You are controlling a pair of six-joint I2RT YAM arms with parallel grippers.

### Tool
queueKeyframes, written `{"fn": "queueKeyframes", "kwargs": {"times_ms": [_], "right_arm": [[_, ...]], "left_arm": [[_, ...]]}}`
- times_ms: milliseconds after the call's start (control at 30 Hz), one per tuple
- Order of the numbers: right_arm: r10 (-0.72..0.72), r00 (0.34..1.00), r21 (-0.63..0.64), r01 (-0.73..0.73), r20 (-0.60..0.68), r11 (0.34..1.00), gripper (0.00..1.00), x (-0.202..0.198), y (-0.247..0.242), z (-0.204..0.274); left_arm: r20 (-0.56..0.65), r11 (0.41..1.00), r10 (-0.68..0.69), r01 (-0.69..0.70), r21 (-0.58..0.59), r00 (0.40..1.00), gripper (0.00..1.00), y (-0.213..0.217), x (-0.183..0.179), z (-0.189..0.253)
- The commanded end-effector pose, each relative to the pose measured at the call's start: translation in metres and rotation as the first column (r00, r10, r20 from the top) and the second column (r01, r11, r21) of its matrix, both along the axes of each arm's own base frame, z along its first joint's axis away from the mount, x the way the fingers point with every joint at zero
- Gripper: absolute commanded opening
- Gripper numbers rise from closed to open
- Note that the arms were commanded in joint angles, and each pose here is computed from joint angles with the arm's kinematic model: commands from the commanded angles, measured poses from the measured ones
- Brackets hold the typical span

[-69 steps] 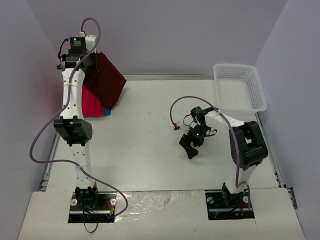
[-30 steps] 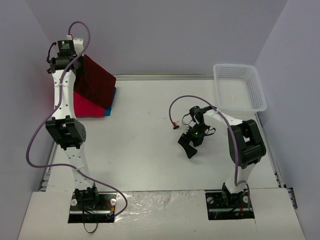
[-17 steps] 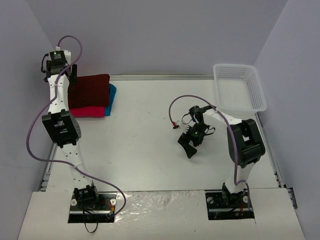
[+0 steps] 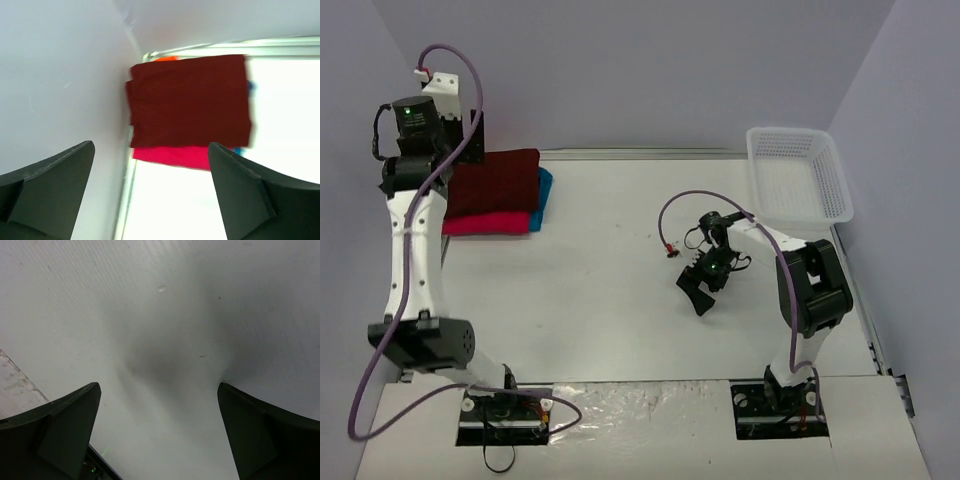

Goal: Fold and stack the t-shirts
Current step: Put the neatly folded tshirt into the corner of the board with the left arm

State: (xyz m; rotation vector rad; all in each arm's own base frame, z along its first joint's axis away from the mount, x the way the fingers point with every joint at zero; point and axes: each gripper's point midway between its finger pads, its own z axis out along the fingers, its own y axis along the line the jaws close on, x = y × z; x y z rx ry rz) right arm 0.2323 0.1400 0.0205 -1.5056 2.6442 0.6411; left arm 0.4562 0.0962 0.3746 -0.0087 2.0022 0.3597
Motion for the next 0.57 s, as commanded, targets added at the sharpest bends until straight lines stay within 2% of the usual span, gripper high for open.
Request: {"fn": "queueKeyframes", "kwargs": {"times_ms": [0, 67, 133, 167, 233, 400, 533], "right_arm": [[-0.035, 0.999, -0.074, 0.038, 0.033, 0.997, 1.00, 0.005, -0.014, 0.003], [-0.076, 0.990, -0.047, 0.082, 0.117, 0.995, 1.00, 0.026, -0.008, 0.025], [-0.119, 0.972, -0.011, 0.124, 0.201, 0.992, 1.00, 0.047, -0.004, 0.050], [-0.141, 0.964, -0.007, 0.147, 0.225, 0.989, 1.00, 0.054, -0.005, 0.057], [-0.185, 0.940, 0.025, 0.186, 0.288, 0.982, 1.00, 0.072, -0.009, 0.076], [-0.276, 0.879, 0.040, 0.283, 0.390, 0.958, 1.00, 0.097, -0.033, 0.097], [-0.316, 0.848, -0.012, 0.354, 0.426, 0.935, 1.00, 0.110, -0.051, 0.099]], "left_arm": [[0.126, 0.982, -0.167, 0.177, -0.068, 0.978, 0.97, -0.060, -0.047, 0.032], [0.155, 0.966, -0.236, 0.249, -0.067, 0.959, 0.97, -0.083, -0.067, 0.022], [0.179, 0.957, -0.265, 0.281, -0.069, 0.947, 0.94, -0.091, -0.076, 0.015], [0.144, 0.954, -0.273, 0.286, -0.084, 0.951, 0.94, -0.093, -0.080, -0.007], [0.164, 0.944, -0.315, 0.326, -0.048, 0.935, 0.94, -0.097, -0.092, -0.009], [0.093, 0.944, -0.329, 0.331, -0.013, 0.940, 0.94, -0.093, -0.113, -0.051], [0.121, 0.937, -0.350, 0.349, 0.030, 0.929, 0.94, -0.093, -0.125, -0.057]]}}
